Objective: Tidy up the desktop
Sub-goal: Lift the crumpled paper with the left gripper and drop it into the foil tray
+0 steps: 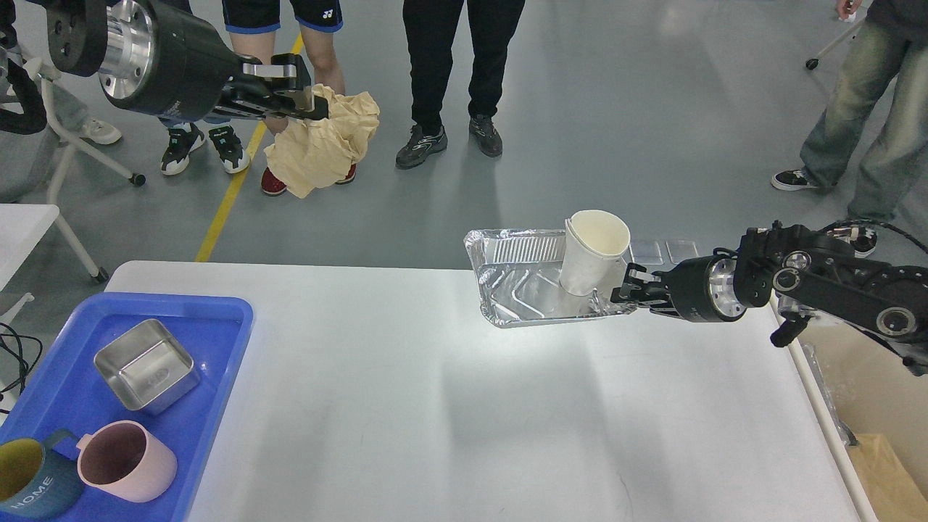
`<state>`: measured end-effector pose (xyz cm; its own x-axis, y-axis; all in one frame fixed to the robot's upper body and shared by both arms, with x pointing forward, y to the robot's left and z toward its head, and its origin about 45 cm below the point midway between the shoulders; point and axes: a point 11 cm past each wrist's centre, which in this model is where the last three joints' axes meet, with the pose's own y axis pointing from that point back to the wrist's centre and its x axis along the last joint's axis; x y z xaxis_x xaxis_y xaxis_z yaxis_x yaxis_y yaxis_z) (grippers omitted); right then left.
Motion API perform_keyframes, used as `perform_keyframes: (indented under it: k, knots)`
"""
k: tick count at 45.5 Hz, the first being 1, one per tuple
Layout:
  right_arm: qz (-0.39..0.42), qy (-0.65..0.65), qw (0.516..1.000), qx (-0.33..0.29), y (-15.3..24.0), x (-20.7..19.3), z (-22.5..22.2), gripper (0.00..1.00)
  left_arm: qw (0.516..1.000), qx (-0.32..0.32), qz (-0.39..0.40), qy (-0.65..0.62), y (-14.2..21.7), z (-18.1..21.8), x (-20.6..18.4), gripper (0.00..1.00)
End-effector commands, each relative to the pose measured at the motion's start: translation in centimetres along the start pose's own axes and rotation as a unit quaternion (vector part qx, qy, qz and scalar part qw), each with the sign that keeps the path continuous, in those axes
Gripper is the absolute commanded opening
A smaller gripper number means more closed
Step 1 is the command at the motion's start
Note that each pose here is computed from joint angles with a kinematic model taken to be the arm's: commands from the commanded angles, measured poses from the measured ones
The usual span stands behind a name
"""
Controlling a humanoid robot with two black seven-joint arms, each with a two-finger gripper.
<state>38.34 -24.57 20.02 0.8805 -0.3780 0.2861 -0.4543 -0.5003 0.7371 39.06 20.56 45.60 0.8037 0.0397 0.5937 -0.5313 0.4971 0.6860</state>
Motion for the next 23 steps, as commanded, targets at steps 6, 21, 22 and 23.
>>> perform_keyframes:
  k: [6,21,22,23]
  knots:
    - [-0.001,0.000,1.000,0.001,0.0,0.0,-0.1,0.00,1.000,-0.021,-0.009,-0.008,-2.7,2.6,-0.7,0.02]
    - [0.004,-0.002,1.000,-0.003,0.4,0.2,0.4,0.00,0.998,-0.043,-0.054,0.011,-12.0,6.5,-4.3,0.04]
    - [0.004,-0.002,1.000,-0.003,0.4,0.2,0.4,0.00,0.998,-0.043,-0.054,0.011,-12.0,6.5,-4.3,0.04]
    - [0.002,-0.001,1.000,-0.001,0.4,0.1,0.2,0.00,0.997,-0.040,-0.060,0.021,-14.0,6.7,-5.0,0.04]
